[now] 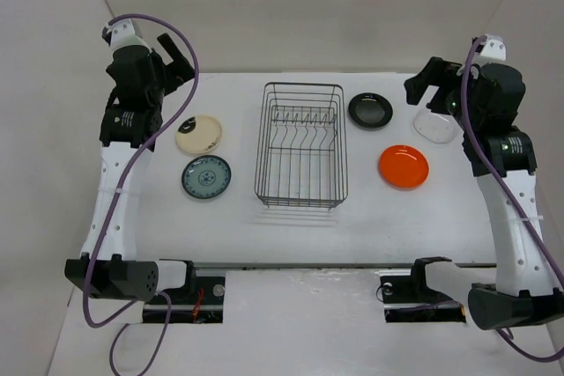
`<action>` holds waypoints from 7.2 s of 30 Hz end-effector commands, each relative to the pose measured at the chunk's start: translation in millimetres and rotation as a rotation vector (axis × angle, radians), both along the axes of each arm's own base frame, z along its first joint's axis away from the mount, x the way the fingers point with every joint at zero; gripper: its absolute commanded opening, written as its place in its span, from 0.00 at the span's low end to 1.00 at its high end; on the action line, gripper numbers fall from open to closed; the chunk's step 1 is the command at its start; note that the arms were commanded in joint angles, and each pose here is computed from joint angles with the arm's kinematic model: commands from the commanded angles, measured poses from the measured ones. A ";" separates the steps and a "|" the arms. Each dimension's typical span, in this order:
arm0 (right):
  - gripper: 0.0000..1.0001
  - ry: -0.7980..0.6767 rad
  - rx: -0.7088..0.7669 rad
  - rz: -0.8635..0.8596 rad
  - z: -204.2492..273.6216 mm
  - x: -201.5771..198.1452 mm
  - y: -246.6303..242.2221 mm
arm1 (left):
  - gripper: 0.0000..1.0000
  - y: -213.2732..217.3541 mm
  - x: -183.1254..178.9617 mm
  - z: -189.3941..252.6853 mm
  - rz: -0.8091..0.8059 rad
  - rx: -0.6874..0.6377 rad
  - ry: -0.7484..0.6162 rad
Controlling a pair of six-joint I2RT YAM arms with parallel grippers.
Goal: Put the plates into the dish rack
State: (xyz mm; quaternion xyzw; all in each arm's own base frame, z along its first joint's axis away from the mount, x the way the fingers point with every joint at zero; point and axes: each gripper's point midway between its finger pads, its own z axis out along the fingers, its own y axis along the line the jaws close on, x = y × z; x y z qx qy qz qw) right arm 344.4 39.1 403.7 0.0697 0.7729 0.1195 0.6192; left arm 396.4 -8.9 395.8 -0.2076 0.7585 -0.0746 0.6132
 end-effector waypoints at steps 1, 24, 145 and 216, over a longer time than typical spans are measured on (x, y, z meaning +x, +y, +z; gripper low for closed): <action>1.00 -0.074 -0.010 -0.027 23.2 -8.4 -4.2 | 1.00 -2.7 -2.7 16.1 0.015 0.001 -0.058; 0.89 0.308 0.071 0.223 -180.3 195.3 -24.0 | 1.00 -9.9 -3.0 12.5 -0.001 -0.035 -0.072; 0.00 0.537 -0.523 -0.392 -164.6 97.1 93.7 | 1.00 -3.6 17.1 -30.0 0.090 -0.078 0.101; 0.81 0.482 0.383 -0.774 -326.7 108.3 -222.2 | 1.00 -20.4 20.7 -24.0 -0.046 -0.056 0.060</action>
